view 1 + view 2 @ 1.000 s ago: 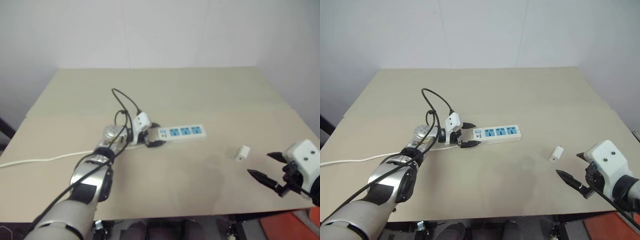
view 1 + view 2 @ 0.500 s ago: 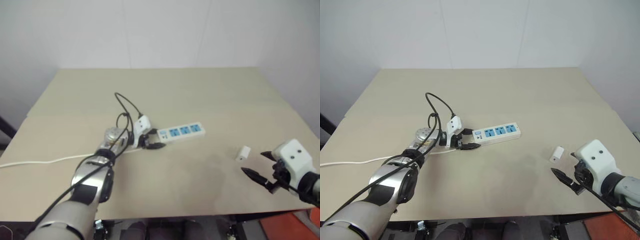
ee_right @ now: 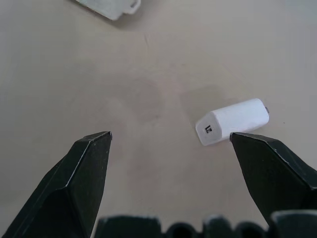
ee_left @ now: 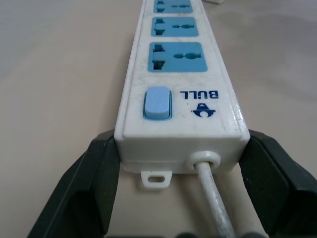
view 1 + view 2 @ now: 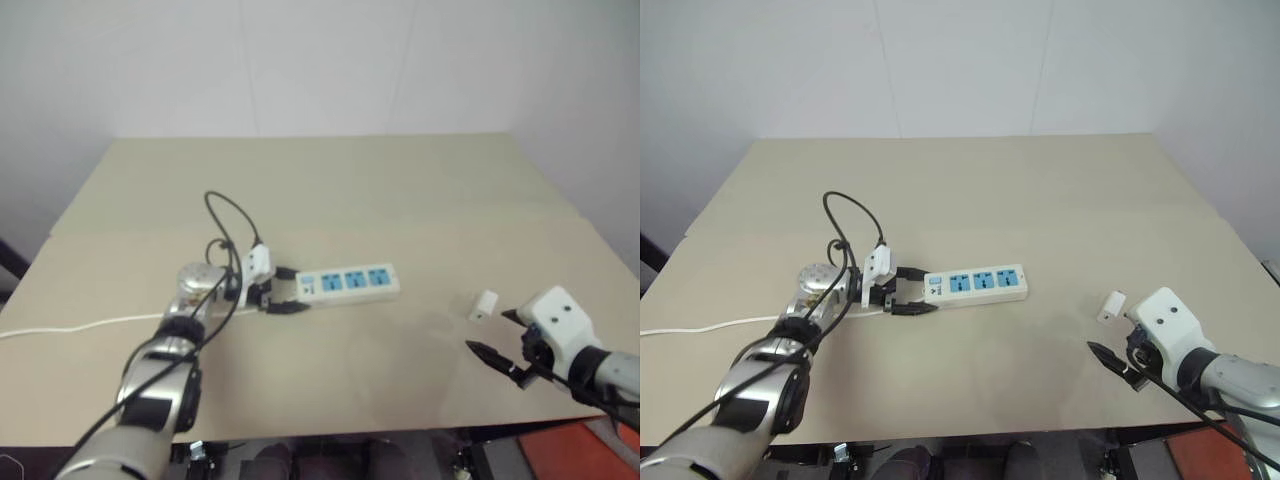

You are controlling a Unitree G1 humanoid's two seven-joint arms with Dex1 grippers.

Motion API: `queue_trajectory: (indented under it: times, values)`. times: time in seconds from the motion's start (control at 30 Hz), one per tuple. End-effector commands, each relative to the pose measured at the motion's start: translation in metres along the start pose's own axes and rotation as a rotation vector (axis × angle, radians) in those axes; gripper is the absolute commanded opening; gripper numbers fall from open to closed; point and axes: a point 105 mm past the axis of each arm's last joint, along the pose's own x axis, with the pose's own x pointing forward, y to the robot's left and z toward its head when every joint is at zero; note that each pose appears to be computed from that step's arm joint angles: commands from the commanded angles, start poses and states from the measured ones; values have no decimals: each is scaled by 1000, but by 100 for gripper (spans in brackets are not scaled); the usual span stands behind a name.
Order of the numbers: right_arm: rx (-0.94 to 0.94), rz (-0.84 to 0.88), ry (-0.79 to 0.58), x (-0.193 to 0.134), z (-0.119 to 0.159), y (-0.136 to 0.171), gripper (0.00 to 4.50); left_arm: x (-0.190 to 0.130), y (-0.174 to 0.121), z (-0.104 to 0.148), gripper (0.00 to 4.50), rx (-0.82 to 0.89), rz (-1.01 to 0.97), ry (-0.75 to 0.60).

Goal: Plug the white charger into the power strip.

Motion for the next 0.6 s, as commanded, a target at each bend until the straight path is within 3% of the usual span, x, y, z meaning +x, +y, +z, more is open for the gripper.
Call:
queue_trajectory:
  times: [0.03, 0.1, 0.2, 0.43, 0.6]
  values:
    - [-48, -6, -36, 6, 10, -4, 450, -2, 0, 14, 399, 29, 22, -42]
    - [-54, 5, -43, 11, 12, -4, 450, -3, -4, 15, 447, 7, 23, -58]
    - [-62, 6, -43, 14, 13, -7, 450, -4, -3, 11, 447, -6, 57, -48]
    - [-69, -3, -35, 14, 11, -9, 450, -12, -9, 11, 447, -65, 20, -200]
    - [-71, -8, -52, 10, 17, -9, 450, -10, -8, 4, 447, -77, 10, -220]
